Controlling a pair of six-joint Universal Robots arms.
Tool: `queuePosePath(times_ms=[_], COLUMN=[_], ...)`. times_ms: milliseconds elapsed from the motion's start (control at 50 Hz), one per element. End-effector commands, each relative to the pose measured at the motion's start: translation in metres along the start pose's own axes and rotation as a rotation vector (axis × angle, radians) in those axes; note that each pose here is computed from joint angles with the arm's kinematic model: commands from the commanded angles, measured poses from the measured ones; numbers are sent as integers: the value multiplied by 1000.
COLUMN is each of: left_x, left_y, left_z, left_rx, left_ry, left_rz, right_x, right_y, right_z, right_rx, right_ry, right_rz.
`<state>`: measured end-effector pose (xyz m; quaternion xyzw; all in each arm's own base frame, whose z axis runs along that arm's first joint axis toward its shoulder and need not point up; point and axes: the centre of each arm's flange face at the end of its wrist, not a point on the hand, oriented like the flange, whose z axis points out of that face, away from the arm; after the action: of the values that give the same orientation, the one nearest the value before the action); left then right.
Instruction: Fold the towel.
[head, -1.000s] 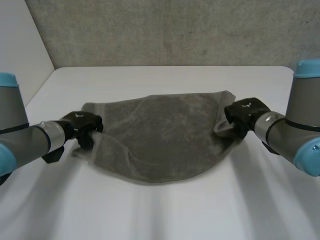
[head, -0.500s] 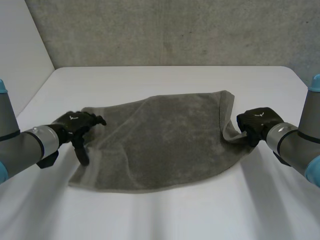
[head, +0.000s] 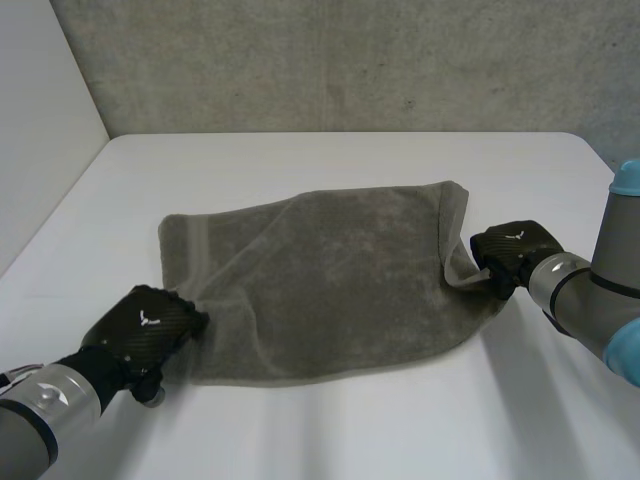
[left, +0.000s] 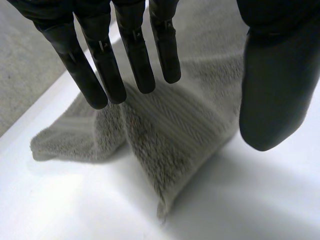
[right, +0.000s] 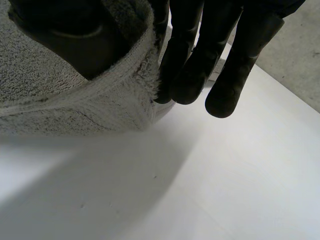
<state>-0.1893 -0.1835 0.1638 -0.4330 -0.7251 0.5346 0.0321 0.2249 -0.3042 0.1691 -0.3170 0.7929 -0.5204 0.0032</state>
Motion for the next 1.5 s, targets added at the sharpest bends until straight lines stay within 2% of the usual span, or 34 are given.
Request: queuePosePath(times_ms=[20, 560, 1320, 1440, 1500], left_x=[-1, -21, -39, -43, -51], left_y=[14, 17, 4, -9, -29], left_z=[8, 55, 92, 92, 83], left_rx=[-57, -68, -38, -3, 50], left_ry=[20, 44, -35, -60, -97], left_rz=[-1, 8, 17, -32, -52], right_x=[-1, -2, -2, 7, 18], right_y=[2, 4, 7, -5, -26], right_z=[0, 0, 0, -5, -20], right_rx=[-5, -5, -7, 22, 89], right_ry=[-4, -7, -6, 20, 63], right_rz=[-2, -3, -1, 10, 6])
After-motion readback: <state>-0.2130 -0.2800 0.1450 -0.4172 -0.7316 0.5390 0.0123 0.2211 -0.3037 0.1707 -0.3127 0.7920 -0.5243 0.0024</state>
